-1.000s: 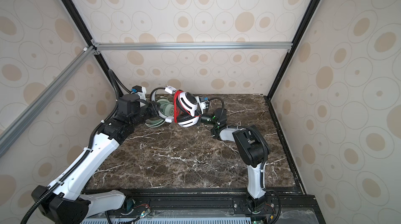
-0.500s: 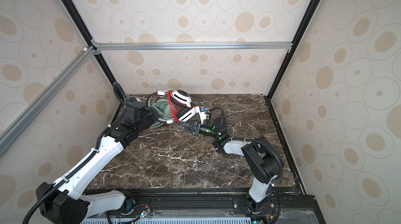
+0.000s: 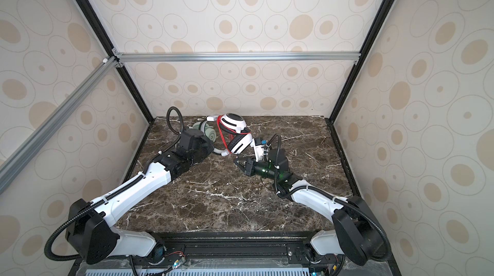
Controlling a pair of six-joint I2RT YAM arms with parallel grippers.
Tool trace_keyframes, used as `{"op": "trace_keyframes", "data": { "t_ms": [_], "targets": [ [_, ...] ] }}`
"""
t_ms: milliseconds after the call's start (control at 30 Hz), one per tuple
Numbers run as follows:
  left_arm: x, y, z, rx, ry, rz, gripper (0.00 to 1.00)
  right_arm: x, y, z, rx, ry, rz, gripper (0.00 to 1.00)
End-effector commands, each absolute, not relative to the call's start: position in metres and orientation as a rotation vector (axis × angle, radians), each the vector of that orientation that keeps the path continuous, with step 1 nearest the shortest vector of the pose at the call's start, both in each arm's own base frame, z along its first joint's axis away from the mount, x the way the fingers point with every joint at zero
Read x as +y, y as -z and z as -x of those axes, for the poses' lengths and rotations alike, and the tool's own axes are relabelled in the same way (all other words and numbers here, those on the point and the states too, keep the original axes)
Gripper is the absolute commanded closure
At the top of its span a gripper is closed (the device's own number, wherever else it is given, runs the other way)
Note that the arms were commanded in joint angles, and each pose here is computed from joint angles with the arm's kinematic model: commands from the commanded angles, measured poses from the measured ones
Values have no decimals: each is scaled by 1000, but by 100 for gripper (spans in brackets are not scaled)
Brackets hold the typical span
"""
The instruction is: Wrap the headphones
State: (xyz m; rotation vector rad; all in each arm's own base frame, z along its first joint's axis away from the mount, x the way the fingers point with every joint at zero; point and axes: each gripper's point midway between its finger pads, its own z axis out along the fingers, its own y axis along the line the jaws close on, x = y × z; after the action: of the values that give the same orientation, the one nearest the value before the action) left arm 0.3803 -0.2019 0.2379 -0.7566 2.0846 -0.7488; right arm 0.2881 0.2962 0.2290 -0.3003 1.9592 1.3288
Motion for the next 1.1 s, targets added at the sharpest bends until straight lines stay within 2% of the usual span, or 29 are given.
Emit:
{"op": "trace_keyframes", "data": {
  "t_ms": [0, 300, 533, 1067],
  "targets": [
    [-205, -246, -396, 1960, 796, 851, 100, 289, -199, -267, 2097, -1195, 375, 98],
    [-219, -182, -391, 2051, 766, 903, 100, 271, -162, -260, 2191, -1093, 319, 95],
    [-220, -135, -388, 2114, 714, 959, 100, 263, -124, -271, 2286, -1022, 179, 97],
    [-218, -67, -398, 2297, 390, 909, 100, 258, -59, -287, 2496, -788, 189, 94]
  ]
}}
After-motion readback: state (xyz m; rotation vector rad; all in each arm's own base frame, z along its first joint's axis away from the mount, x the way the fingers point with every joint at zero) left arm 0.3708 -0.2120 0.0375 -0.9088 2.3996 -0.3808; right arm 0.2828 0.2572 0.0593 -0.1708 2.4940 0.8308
